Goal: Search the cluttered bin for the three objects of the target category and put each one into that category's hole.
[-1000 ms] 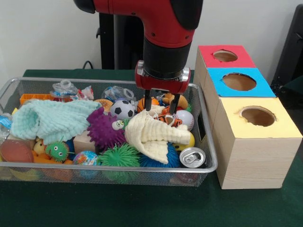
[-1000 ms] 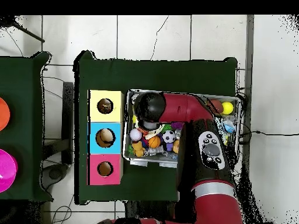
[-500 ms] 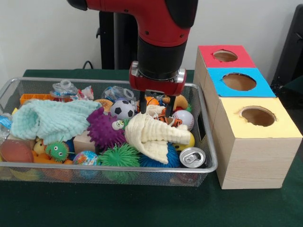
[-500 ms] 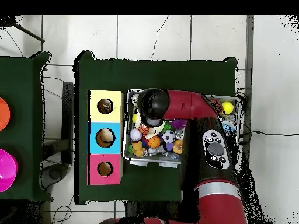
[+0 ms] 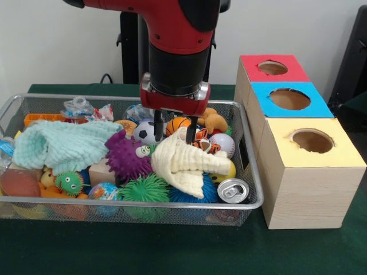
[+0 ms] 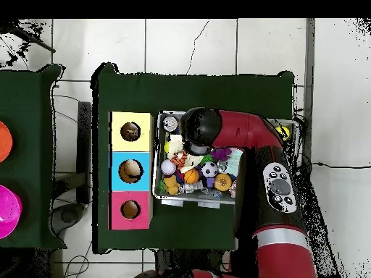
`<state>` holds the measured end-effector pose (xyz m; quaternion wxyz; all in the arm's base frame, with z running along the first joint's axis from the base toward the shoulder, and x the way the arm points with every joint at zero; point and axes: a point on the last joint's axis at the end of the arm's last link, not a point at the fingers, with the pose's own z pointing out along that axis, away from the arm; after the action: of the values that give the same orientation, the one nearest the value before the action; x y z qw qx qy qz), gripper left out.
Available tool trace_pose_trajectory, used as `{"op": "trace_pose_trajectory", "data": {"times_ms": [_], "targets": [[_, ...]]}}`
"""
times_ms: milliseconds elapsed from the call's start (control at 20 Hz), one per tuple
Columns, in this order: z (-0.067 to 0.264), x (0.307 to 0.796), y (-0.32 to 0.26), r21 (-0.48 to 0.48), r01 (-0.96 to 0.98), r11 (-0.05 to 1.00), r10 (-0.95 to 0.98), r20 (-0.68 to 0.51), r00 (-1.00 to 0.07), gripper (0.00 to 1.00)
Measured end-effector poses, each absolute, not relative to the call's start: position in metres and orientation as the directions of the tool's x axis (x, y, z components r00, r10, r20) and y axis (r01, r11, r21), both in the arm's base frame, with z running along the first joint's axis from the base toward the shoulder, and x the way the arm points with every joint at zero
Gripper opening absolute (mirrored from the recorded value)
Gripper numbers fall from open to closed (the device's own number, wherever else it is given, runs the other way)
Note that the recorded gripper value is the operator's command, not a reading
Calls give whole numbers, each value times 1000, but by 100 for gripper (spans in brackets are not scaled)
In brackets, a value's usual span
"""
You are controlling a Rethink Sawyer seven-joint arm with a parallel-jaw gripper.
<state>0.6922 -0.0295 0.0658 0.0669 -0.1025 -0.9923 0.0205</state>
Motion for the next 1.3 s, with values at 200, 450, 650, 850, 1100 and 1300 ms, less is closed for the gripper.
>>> {"op": "trace_pose_trajectory", "data": {"times_ms": [200, 450, 650, 850, 1100, 1300], "targets": [[70, 692, -33, -55, 205, 977, 211, 135, -968, 100], [76, 692, -30, -50, 203, 978, 208, 151, -966, 100], [80, 697, -24, -32, 198, 980, 201, 161, -966, 100], [80, 698, -23, -23, 199, 980, 200, 161, -966, 100], [79, 701, -24, -8, 204, 979, 203, 159, -966, 100], [77, 701, -31, -6, 214, 977, 212, 161, -964, 100]]}}
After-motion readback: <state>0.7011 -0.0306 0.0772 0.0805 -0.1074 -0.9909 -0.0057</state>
